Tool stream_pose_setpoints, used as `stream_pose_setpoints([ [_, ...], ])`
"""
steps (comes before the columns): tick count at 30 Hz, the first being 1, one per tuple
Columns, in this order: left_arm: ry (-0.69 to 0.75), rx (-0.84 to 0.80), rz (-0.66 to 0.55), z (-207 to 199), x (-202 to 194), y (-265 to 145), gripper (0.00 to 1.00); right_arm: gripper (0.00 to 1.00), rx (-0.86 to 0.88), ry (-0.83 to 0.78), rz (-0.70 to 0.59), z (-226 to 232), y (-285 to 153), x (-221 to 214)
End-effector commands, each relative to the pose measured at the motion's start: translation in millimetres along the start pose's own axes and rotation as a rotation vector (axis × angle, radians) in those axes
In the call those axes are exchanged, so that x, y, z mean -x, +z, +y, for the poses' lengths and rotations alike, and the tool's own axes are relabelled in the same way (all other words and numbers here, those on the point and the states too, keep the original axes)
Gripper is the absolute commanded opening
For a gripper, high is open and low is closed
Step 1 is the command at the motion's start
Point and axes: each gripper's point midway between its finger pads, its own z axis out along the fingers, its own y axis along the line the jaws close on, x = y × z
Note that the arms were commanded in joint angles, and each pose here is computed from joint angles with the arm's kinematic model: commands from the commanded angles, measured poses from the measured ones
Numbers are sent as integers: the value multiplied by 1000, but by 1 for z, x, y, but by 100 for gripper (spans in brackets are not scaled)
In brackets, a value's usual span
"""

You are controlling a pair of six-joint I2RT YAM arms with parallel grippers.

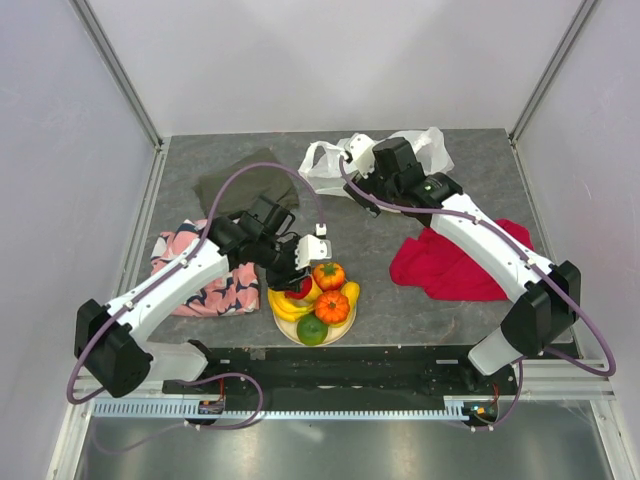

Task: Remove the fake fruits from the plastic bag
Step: Place the fake fruit on the plate.

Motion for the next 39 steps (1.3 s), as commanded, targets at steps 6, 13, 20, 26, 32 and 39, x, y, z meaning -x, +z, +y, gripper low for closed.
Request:
stream_pose_setpoints([
  [6,-77,14,27,6,-1,12,39,98,-51,57,-62,-15,-9,17],
  [13,-69,13,-5,0,6,3,66,98,-38,62,-70,-15,-7,20],
  [20,-82,6,-16,0,10,4,69,98,-40,67,-83,-17,-7,25],
  [26,-69,35,-36,5,19,-4,69,98,-34,68,-84,-15,-7,25],
  [32,-44,187,-123,29,65,-52,71,98,-70,89,-103,-26,-14,32],
  [39,-171,677,-247,104,74,-135,99,98,-133,150,-128,-53,-22,46],
])
